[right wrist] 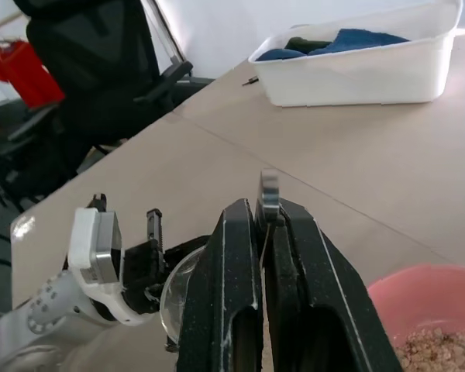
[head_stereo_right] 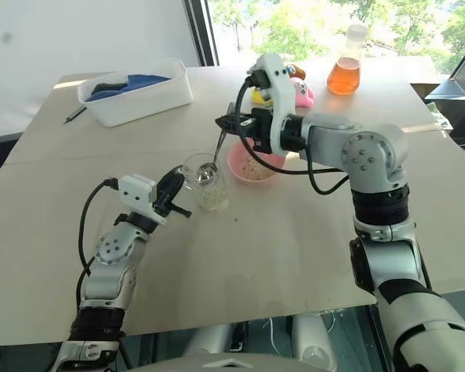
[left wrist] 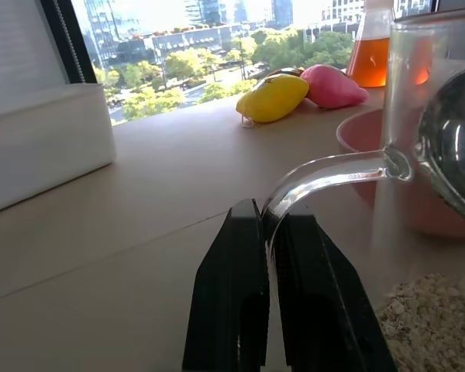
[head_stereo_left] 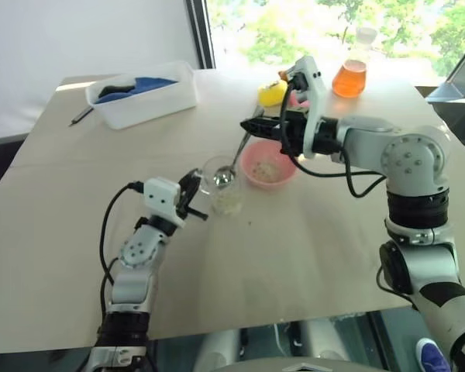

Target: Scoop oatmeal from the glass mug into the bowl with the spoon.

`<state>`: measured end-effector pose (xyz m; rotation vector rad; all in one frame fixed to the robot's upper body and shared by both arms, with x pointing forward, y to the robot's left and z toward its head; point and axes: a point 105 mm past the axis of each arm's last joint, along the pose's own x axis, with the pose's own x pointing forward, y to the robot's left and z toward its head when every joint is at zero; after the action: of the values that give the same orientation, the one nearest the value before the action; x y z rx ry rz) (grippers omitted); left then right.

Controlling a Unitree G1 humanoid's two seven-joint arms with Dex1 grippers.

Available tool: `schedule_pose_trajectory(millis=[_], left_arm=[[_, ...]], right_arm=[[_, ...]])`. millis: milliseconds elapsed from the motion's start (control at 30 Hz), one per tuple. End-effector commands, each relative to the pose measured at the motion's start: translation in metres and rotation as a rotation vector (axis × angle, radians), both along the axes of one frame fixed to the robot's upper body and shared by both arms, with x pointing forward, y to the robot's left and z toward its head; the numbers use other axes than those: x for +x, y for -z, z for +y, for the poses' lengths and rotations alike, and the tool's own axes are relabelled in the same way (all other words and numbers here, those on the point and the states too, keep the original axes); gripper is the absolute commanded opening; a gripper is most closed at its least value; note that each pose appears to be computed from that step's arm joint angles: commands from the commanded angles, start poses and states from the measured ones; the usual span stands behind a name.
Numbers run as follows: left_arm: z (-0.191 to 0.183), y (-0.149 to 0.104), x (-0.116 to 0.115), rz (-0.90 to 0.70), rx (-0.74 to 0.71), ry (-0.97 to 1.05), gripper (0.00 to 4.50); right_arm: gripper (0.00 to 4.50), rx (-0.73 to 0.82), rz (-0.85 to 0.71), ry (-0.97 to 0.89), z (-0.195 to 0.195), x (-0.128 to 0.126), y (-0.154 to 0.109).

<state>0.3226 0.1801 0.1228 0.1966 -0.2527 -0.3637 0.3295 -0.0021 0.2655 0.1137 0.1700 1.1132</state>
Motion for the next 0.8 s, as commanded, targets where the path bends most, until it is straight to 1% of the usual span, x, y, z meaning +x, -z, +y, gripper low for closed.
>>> schedule_pose_trajectory(millis=[33, 133, 167, 200, 233, 333, 400, 500, 600, 633, 667, 800], left_arm=[[0.002, 0.03, -0.004, 0.118, 0.025, -0.001, 0.05], [0.002, 0.03, -0.005, 0.119, 0.024, -0.001, 0.05], [0.002, 0.03, -0.005, 0.119, 0.025, -0.001, 0.0], [0.002, 0.03, -0.005, 0.12, 0.025, -0.001, 0.0], [0.002, 0.03, -0.004, 0.121, 0.024, -0.001, 0.0], [0.002, 0.031, -0.004, 0.123, 0.017, 0.004, 0.0], [0.002, 0.031, -0.004, 0.123, 0.013, 0.005, 0.0], [0.003, 0.031, -0.003, 0.121, 0.005, 0.004, 0.0], [0.002, 0.03, -0.003, 0.117, -0.006, 0.012, 0.0], [0.002, 0.029, -0.003, 0.116, -0.008, 0.014, 0.79], [0.002, 0.029, -0.003, 0.11, -0.001, 0.01, 0.95], [0.004, 0.027, -0.005, 0.105, -0.001, 0.013, 0.95]], right_arm=[[0.0, -0.004, -0.079, -0.015, 0.006, -0.005, -0.008], [0.0, -0.032, -0.091, -0.032, 0.008, -0.007, -0.002], [0.76, -0.028, -0.089, -0.036, 0.008, -0.008, -0.002], [0.93, -0.026, -0.09, -0.038, 0.008, -0.008, -0.002], [1.54, -0.016, -0.094, -0.031, 0.007, -0.007, -0.004], [2.84, 0.022, -0.105, 0.02, 0.002, 0.0, -0.012], [3.84, 0.062, -0.097, 0.074, -0.005, 0.009, -0.02], [3.84, 0.096, -0.106, 0.129, -0.013, 0.018, -0.027], [3.84, 0.107, -0.109, 0.151, -0.016, 0.022, -0.029], [3.91, 0.116, -0.104, 0.153, -0.017, 0.022, -0.03], [3.91, 0.137, -0.089, 0.157, -0.017, 0.023, -0.031], [3.91, 0.19, -0.05, 0.168, -0.019, 0.024, -0.036]])
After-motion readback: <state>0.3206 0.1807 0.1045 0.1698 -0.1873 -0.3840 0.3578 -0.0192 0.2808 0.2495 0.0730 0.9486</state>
